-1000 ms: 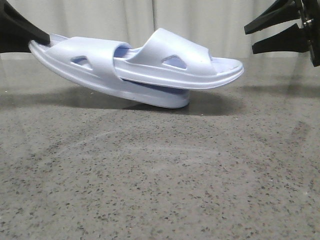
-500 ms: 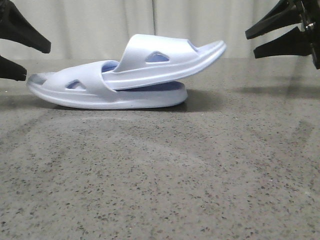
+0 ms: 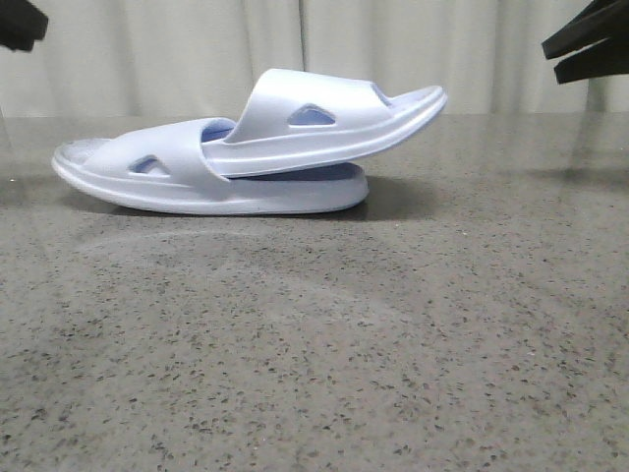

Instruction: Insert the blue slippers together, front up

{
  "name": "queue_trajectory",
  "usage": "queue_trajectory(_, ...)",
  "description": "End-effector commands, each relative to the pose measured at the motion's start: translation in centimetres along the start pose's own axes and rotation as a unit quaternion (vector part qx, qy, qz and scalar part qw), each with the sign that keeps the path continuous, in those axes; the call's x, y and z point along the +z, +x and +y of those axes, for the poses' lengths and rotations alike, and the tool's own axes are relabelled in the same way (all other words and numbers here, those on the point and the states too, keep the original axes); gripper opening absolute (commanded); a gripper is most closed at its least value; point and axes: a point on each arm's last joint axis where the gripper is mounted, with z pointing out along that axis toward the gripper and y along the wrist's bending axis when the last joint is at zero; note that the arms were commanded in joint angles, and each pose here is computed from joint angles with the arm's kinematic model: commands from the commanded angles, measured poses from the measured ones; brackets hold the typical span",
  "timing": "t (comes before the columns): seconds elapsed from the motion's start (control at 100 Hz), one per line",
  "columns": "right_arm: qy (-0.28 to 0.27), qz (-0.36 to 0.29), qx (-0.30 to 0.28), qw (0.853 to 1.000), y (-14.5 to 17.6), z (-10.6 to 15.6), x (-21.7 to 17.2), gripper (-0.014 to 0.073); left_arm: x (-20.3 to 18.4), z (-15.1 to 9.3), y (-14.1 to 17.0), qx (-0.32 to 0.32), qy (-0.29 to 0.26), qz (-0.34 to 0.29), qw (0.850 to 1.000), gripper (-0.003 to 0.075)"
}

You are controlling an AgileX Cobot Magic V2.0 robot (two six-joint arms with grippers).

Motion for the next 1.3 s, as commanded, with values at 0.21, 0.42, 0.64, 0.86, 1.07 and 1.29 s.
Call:
queue_trajectory(0.21,-0.038,-0.148,-0.038,0.988,-2.6,6.4,-4.0,-0.0106,-7.6,-4.7,-4.7,0.066,-0.125,-0.221,0.965,0.0015)
queue_trajectory(0.42,-0.042,-0.23,-0.109,0.966,-3.1,10.1,-6.2,-0.0106,-11.0,-6.8,-4.9,0.13,-0.192,-0.268,0.935,0.0015)
queue_trajectory(0.64,-0.038,-0.284,-0.203,0.936,-2.4,14.3,-8.6,-0.0106,-12.9,-8.7,-4.3,0.175,-0.206,-0.277,0.922,0.0015)
queue_trajectory(0.86,-0.087,-0.241,-0.245,0.935,-0.6,15.6,-8.5,-0.0107,-14.5,-11.1,-2.1,0.214,-0.201,-0.288,0.912,0.0015)
queue_trajectory(1.07,-0.174,-0.176,-0.282,0.927,1.2,18.3,-6.3,-0.0107,-14.7,-13.4,2.2,0.279,-0.178,-0.269,0.904,0.0015)
queue_trajectory(1.29,-0.075,-0.23,-0.286,0.927,1.8,19.7,-5.1,-0.0094,-16.2,-13.3,4.7,0.25,-0.218,-0.337,0.881,0.0015)
